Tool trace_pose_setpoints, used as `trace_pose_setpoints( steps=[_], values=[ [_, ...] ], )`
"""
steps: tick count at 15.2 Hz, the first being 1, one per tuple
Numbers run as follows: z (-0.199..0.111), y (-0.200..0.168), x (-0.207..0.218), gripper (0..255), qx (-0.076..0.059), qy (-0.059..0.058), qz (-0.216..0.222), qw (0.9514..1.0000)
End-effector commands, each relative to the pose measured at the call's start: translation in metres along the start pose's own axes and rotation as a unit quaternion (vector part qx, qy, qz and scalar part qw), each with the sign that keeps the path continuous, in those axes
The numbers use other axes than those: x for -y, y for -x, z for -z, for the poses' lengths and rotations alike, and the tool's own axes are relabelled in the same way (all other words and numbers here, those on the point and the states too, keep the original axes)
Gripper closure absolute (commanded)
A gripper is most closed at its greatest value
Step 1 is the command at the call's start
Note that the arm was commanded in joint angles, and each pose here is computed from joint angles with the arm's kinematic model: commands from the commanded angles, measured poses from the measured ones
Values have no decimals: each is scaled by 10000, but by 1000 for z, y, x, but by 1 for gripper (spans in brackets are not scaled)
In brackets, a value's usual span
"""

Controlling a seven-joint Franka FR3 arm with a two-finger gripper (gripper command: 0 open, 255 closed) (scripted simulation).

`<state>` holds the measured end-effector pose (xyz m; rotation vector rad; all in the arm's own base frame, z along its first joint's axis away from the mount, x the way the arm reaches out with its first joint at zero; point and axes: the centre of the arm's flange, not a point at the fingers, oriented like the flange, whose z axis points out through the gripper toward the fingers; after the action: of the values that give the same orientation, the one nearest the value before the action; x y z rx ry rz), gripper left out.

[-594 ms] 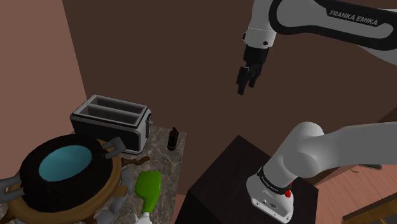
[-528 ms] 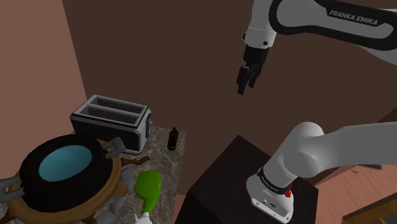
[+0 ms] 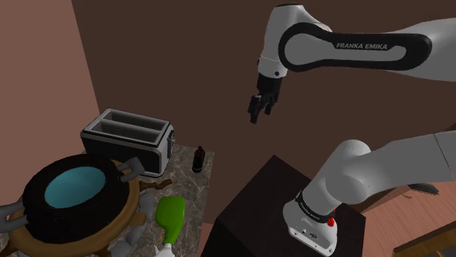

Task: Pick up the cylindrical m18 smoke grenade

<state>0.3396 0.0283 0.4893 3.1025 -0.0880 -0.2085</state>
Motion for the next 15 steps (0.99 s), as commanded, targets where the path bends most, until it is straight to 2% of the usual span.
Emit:
trace_pose_setpoints(
  steps=[1,15],
  values=[
    [-18,-14,7,0,-70,-17,-29,10000],
    [-149,-118,65,0,-449,-120,-222,9987]
  ],
)
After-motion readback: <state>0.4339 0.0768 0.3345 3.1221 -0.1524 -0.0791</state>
